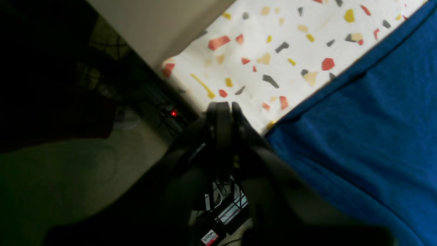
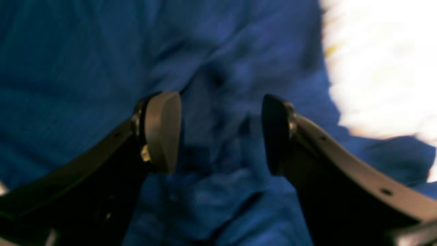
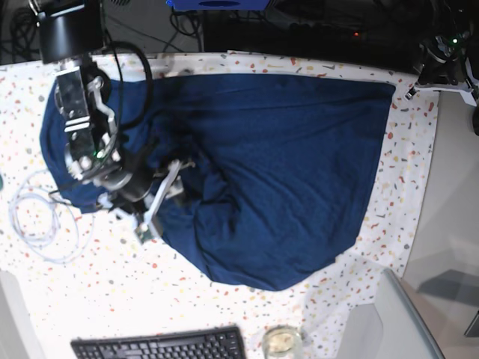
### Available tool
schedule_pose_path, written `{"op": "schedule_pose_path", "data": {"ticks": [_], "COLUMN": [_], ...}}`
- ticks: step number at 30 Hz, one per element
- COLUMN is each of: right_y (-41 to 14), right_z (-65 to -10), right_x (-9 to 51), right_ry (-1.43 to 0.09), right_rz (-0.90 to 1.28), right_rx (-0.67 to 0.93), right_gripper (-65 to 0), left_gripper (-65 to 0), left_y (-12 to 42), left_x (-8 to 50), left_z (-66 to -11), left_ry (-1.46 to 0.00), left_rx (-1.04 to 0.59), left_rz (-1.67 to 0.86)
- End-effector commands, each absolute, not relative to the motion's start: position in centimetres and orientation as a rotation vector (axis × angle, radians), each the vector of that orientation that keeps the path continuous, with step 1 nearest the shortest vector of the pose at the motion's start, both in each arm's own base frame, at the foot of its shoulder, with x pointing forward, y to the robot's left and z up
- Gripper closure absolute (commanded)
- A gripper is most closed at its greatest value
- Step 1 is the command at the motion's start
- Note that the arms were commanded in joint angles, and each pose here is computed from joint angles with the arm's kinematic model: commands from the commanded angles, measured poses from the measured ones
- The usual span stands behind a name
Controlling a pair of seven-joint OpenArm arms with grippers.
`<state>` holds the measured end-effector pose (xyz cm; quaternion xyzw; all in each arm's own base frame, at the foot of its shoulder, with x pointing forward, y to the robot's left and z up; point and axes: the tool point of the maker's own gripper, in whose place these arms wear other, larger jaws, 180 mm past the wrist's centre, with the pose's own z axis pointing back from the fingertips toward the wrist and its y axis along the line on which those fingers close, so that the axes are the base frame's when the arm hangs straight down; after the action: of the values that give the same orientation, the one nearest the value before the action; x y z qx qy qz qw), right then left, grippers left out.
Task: Layout the t-shirt on the table in an organized manner, then fold the t-shirt properly
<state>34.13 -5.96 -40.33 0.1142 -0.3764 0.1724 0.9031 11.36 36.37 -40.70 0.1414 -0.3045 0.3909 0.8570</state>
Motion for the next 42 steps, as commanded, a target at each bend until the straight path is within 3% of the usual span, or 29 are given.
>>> {"op": "schedule_pose_path", "data": {"ticks": [1, 7, 17, 19, 23, 26, 32, 42], "right_y": [-7.5, -11.7, -13.1, -13.1, -13.0, -13.0, -12.6, -12.6], "right_z": [-38.5, -41.9, -44.9, -45.0, -45.0, -44.8, -41.2, -40.1], "right_x": [36.8, 40.9, 39.6, 39.5, 39.5, 39.6, 41.0, 41.1], "right_ry": [-0.846, -0.719, -0.62, -0.618, -0.618, -0.623, -0.739, -0.72], "right_rz": [0.312, 0.192, 0.169, 0.169, 0.168, 0.169, 0.201, 0.222], "right_rx": [0.217, 0.182, 0.173, 0.173, 0.175, 0.174, 0.163, 0.146], "right_gripper": [-35.7, -35.9, -34.5, -26.9, 0.0, -2.1, 0.0, -0.2], "left_gripper": [0.0, 0.0, 0.0, 0.0, 0.0, 0.0, 0.0, 0.0], "left_y": [37.0, 36.8, 36.9, 36.9, 36.9, 36.9, 37.0, 37.0], "left_x": [11.6, 11.7, 11.8, 11.8, 11.8, 11.8, 11.3, 11.4], "left_z": [-39.9, -39.9, -39.9, -39.9, -39.9, -39.9, -40.5, -40.8], "left_ry": [-0.669, -0.668, -0.669, -0.669, -0.669, -0.669, -0.649, -0.644], "left_rx": [0.314, 0.311, 0.313, 0.313, 0.313, 0.313, 0.314, 0.312], "left_rz": [0.811, 0.805, 0.803, 0.803, 0.803, 0.803, 0.811, 0.817]}}
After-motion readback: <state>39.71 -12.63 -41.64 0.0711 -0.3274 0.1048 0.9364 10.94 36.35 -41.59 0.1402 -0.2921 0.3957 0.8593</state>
